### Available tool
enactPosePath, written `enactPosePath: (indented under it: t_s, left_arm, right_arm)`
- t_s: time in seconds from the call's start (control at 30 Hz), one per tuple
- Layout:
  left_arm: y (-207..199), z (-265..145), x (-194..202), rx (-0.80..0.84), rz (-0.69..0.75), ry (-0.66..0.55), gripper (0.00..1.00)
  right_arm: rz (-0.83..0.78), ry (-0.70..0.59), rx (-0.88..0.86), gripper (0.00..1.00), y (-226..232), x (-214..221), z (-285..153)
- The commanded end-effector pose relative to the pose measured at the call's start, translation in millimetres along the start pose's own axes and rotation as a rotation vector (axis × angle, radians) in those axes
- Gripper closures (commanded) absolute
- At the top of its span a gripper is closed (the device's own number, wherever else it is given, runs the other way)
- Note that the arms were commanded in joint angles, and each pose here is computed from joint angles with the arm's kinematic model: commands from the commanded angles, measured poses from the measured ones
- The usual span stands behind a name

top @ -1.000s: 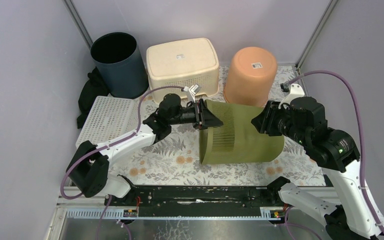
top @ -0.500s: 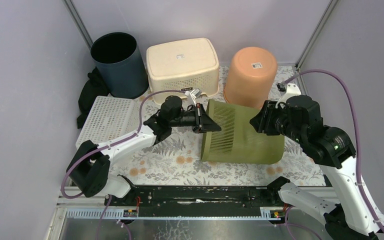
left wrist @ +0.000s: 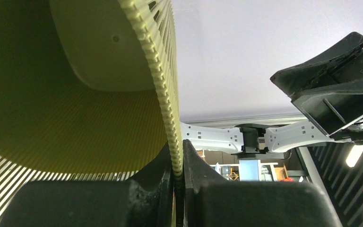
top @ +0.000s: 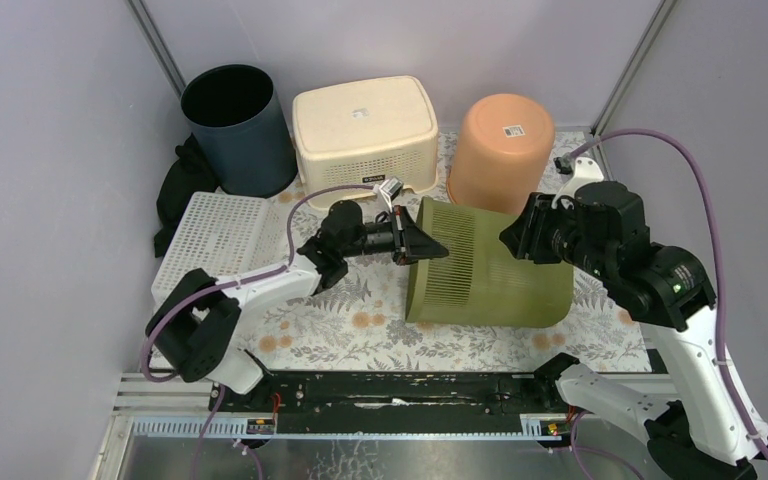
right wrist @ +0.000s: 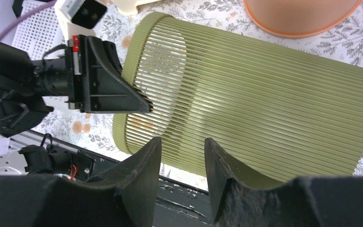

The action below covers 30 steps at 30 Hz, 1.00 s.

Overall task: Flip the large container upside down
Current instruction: Turn the container upside down at the center of the board.

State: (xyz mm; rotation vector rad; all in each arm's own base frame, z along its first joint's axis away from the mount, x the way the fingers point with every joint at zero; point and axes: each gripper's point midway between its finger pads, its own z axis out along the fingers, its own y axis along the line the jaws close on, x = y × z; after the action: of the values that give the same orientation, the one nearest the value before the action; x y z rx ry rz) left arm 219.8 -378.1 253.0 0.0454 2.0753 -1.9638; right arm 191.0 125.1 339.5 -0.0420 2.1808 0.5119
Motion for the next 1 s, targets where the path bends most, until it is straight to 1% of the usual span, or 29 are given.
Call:
enactPosePath:
  t_s: [0.0,0.13,0.27,0.5,0.8,0.97]
  left_arm:
    - [-47.1,1.4,-8.8,0.214,0.076,-0.043,1.0]
    - [-64.8,1.9,-14.1,0.332,0.077,-0.063,1.0]
    - [-78.2,3.2,-17.1,0.448,0.047,-0.067,1.0]
    - [-91.6,6.9,-23.4,0.588,0.031,-0.079,1.0]
    - [-108.1,27.3,-34.5,0.665,0.053,-0.113,1.0]
    - [-116.9,44.4,-42.8,0.711,0.02,-0.153,1.0]
  right_arm:
    - [-0.02,-0.045,-0.033,0.54,8.6,-17.7,-18.5]
    - [-0.021,-0.053,-0.043,0.54,12.5,-24.7,-24.9]
    - [-0.023,-0.058,-0.049,0.54,15.6,-30.5,-29.0]
    - [-0.029,-0.063,-0.062,0.54,21.4,-39.6,-35.5]
    - [-0.043,-0.07,-0.071,0.54,26.1,-49.4,-44.0]
    - [-0.06,-0.08,-0.073,0.54,30.5,-61.5,-52.6]
